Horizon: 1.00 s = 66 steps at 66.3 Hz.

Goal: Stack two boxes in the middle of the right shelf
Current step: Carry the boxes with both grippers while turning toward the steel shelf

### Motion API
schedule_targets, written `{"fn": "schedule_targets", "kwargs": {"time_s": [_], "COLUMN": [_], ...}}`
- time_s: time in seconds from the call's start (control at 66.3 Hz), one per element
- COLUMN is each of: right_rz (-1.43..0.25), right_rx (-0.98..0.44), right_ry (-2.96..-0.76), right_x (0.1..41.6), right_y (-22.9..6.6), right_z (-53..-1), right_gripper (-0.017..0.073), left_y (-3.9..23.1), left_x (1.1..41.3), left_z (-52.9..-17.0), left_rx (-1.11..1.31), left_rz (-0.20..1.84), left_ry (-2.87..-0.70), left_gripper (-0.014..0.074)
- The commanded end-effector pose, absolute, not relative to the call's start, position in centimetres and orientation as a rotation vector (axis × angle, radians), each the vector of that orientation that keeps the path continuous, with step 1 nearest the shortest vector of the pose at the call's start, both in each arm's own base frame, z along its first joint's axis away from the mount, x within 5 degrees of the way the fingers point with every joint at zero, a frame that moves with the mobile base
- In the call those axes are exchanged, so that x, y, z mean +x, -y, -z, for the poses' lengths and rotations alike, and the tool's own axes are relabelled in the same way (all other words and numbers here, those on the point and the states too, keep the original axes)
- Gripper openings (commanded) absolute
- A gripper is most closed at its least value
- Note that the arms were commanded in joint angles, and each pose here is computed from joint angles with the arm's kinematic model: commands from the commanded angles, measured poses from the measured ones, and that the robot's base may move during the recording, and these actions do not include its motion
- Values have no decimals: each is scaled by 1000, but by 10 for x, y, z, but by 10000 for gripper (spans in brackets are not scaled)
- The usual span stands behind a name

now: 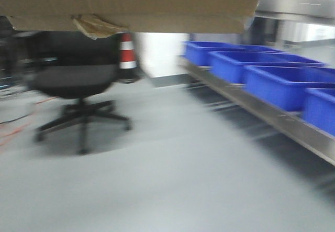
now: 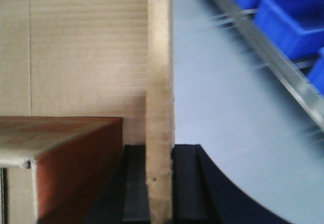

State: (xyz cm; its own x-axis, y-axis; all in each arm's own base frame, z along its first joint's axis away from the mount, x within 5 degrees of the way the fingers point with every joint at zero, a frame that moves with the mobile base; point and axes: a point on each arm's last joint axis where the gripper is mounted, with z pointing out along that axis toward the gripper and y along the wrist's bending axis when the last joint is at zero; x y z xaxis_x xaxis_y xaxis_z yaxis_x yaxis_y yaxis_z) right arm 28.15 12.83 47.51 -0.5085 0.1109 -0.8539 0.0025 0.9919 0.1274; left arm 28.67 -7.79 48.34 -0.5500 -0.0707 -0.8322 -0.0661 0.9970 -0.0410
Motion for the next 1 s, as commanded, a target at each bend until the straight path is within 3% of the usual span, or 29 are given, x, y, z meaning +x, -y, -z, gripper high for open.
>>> {"fn": "schedule_targets", "kwargs": {"time_s": [0.0,0.98], "right_rz": [-164,-286], "right_rx": [54,-19], "right_ry": [-1993,-1805], "right_x": [280,284], "right_y": [-127,-137], "right_z": [-489,-506], "right_gripper": [-152,-152], "left_y": [75,75], "left_x": [285,285], "left_z": [-494,-494], "left_rx": [-103,-102], "left_rz": [22,20], "left_ry": [-2086,-2085], "left_gripper": [-111,-111]}}
